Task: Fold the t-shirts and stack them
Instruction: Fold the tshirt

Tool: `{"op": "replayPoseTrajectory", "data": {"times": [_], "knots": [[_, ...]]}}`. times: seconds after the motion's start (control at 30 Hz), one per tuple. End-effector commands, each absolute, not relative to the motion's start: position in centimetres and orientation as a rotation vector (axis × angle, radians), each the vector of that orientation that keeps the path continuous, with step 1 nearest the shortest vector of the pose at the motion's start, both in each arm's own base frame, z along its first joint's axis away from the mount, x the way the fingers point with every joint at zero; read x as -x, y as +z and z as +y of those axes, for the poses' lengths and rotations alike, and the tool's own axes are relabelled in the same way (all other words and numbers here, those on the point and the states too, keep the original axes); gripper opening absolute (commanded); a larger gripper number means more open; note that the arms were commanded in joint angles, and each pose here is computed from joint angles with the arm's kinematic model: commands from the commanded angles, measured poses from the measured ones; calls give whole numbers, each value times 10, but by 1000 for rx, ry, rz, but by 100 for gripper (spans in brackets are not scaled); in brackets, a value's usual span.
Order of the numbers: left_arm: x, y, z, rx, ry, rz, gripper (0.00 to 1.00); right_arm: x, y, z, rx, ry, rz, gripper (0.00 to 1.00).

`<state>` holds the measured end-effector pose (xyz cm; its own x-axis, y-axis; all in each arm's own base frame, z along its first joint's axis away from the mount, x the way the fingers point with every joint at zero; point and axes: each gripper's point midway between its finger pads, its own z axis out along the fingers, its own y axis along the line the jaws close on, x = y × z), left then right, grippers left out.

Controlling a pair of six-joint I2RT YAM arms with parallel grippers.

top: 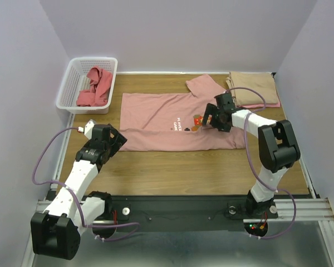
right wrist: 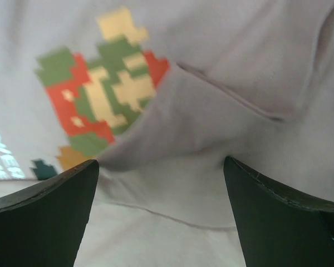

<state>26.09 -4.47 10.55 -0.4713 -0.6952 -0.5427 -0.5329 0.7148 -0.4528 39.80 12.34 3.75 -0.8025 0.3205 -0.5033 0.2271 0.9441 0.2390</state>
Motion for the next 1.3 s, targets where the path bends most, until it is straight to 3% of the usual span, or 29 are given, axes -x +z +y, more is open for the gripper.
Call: {"op": "replayPoseTrajectory", "data": {"times": [0.0,0.4,0.87,1.27], "knots": [[-262,105,-42,908,-271,2175,99,-437,64,137,-401,313,2440,100],[-262,106,-41,907,-262,2181,99,-479,58,154,-369,351,2427,100],[-306,114,-81,795,-464,2183,99,-398,88,77,-524,79,2338,100],[-371,69,-114,707,-518,2294,99,-385,28,64,-611,137,2478,100]]}}
